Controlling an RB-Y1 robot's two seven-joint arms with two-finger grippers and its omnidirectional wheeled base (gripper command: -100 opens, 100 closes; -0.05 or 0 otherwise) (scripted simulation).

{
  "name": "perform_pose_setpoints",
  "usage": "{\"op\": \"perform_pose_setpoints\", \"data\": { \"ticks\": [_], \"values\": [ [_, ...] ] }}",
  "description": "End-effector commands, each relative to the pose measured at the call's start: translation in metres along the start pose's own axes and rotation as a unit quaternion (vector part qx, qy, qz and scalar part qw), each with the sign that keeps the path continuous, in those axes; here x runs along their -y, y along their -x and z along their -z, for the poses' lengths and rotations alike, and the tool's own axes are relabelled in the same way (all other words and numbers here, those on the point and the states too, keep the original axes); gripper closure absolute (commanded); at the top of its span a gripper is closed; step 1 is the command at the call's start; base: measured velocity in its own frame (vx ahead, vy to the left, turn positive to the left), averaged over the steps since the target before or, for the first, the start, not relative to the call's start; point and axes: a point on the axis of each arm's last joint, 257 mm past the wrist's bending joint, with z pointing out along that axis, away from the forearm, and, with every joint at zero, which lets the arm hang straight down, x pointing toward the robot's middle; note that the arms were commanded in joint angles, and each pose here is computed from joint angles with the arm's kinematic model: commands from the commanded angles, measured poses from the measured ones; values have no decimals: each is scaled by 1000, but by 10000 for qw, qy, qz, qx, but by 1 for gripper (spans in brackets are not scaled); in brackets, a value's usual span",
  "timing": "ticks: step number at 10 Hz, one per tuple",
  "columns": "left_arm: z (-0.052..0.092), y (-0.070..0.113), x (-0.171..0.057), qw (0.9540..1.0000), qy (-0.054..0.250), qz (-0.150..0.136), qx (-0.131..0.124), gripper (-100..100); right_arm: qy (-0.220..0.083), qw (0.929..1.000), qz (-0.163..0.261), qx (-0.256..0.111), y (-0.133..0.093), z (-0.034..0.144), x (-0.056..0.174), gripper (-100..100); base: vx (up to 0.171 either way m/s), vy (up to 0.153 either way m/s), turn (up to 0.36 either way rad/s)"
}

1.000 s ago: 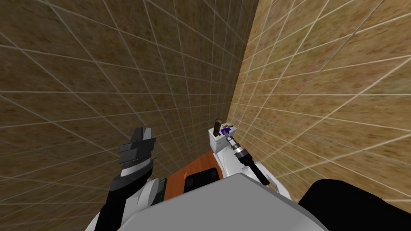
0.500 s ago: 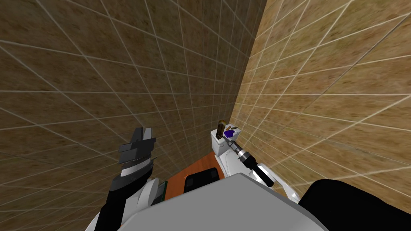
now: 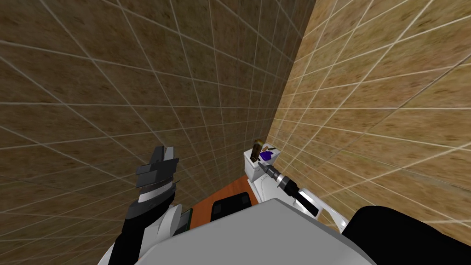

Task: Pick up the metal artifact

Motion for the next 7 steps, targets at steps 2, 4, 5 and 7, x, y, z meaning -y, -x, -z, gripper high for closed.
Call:
{"op": "perform_pose_setpoints", "data": {
  "ticks": [2,4,5,7],
  "values": [
    [0,0,0,10000,0,0,0,0,-77,9979,520,-390,-10,4,20,-100,14,12,66],
    [0,0,0,10000,0,0,0,0,-128,9924,997,-704,-17,6,36,-100,9,15,95],
    [0,0,0,10000,0,0,0,0,-147,9885,1240,-849,-20,7,44,-100,1,13,87],
    [0,0,0,10000,0,0,0,0,-147,9828,1534,-1016,-20,8,53,-100,-3,7,34]
  ]
}}
